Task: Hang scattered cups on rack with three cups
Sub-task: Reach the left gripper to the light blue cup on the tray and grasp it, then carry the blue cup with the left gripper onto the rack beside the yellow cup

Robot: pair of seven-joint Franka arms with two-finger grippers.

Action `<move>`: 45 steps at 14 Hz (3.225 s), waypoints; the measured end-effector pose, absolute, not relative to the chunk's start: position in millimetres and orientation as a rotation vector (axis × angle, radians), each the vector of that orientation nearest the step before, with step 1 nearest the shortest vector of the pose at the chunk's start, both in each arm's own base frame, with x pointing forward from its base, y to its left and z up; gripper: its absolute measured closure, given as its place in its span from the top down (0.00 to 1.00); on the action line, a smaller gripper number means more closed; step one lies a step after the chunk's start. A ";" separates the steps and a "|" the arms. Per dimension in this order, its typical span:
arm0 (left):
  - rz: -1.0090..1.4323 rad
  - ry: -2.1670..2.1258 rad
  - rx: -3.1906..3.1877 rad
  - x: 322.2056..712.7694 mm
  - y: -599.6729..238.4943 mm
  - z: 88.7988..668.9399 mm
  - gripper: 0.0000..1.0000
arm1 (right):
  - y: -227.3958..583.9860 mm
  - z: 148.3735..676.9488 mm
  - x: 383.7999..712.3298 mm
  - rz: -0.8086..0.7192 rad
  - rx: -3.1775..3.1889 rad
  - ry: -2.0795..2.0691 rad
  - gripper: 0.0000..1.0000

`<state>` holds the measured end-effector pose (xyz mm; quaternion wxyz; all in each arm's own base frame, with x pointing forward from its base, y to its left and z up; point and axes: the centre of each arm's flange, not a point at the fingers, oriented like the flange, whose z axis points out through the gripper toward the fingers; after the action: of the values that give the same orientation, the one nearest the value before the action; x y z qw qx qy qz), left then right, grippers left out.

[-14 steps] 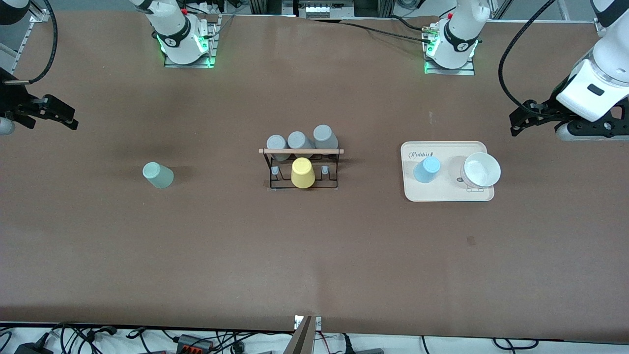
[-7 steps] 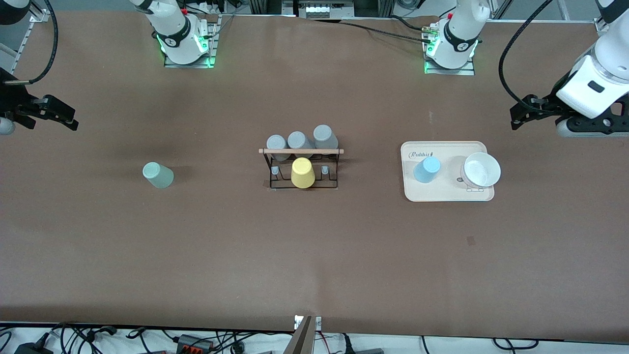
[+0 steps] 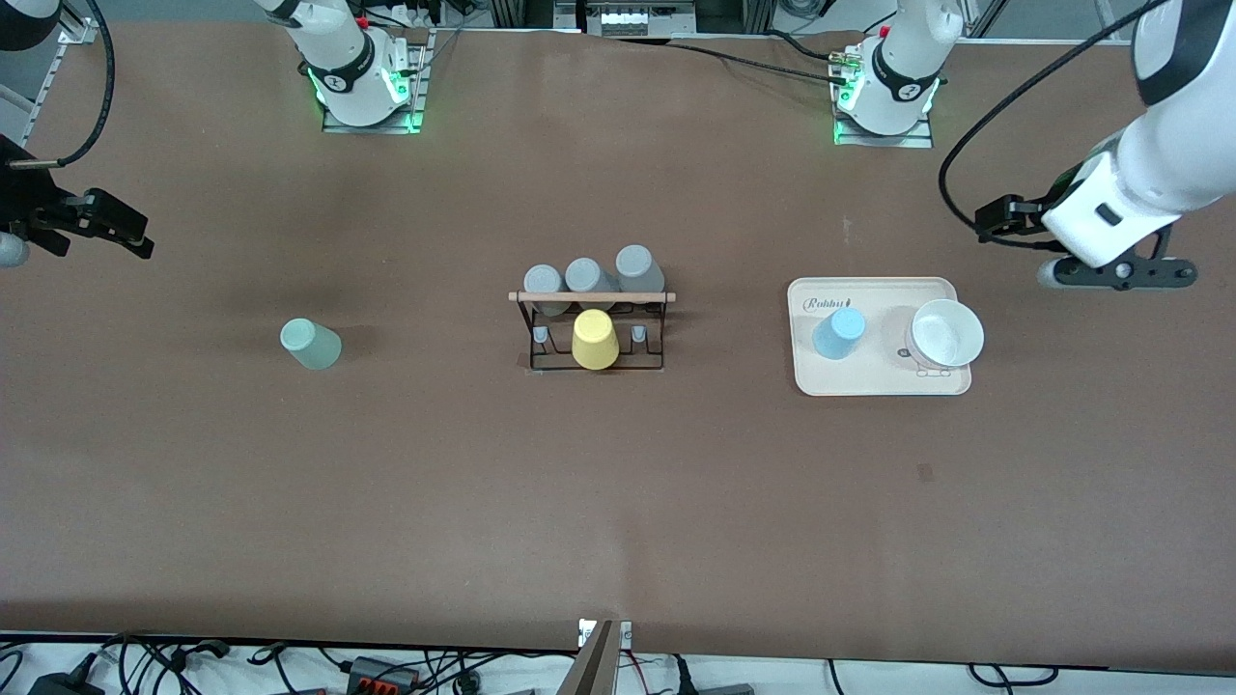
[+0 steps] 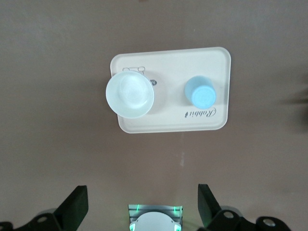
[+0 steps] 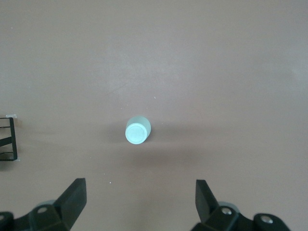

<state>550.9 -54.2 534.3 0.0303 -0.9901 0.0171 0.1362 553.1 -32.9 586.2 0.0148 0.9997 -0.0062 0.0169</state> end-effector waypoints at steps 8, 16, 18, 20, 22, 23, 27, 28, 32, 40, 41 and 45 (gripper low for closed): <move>0.049 0.204 -3.120 574.0 -127.7 390.2 1.00 | -32.5 586.7 554.0 0.064 3.111 -0.018 1.00; -0.072 0.199 -3.154 526.2 -136.6 281.8 1.00 | -32.8 578.3 558.2 0.045 3.112 -0.015 1.00; -0.023 0.197 -3.153 523.6 -136.1 265.5 1.00 | -32.7 576.4 557.2 0.023 3.112 -0.012 1.00; 0.009 0.194 -3.156 522.5 -135.7 246.6 1.00 | -32.6 575.1 553.4 -0.020 3.114 -0.012 1.00; 0.029 0.189 -3.161 521.2 -134.6 228.2 1.00 | -32.6 574.0 551.0 -0.050 3.114 -0.012 1.00; 0.039 0.189 -3.163 519.8 -134.5 220.0 1.00 | -32.6 573.9 550.7 -0.053 3.114 -0.012 1.00; 0.055 0.190 -3.164 516.8 -134.9 208.7 0.85 | -32.6 574.3 549.6 -0.061 3.115 -0.012 1.00; 0.055 0.192 -3.164 516.7 -135.4 208.7 0.74 | -32.7 574.3 549.7 -0.061 3.115 -0.012 1.00; 0.034 0.195 -3.166 519.5 -137.0 214.3 0.68 | -30.1 578.0 550.4 -0.049 3.114 -0.002 1.00; -0.047 0.248 -3.165 582.4 -196.8 382.3 0.68 | -24.2 566.9 562.5 -0.016 3.113 0.017 1.00; -0.092 0.232 -3.180 587.6 -218.6 405.5 0.68 | -24.3 565.3 563.6 -0.017 3.113 0.018 1.00; -0.092 -0.012 -3.244 588.0 -334.1 442.6 0.68 | -24.1 556.6 568.2 -0.031 3.113 0.019 1.00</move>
<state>588.0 -334.1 442.6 -0.0517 -0.9983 -0.0038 -0.0284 568.2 -24.1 556.6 0.0142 0.9998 0.0060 -0.0101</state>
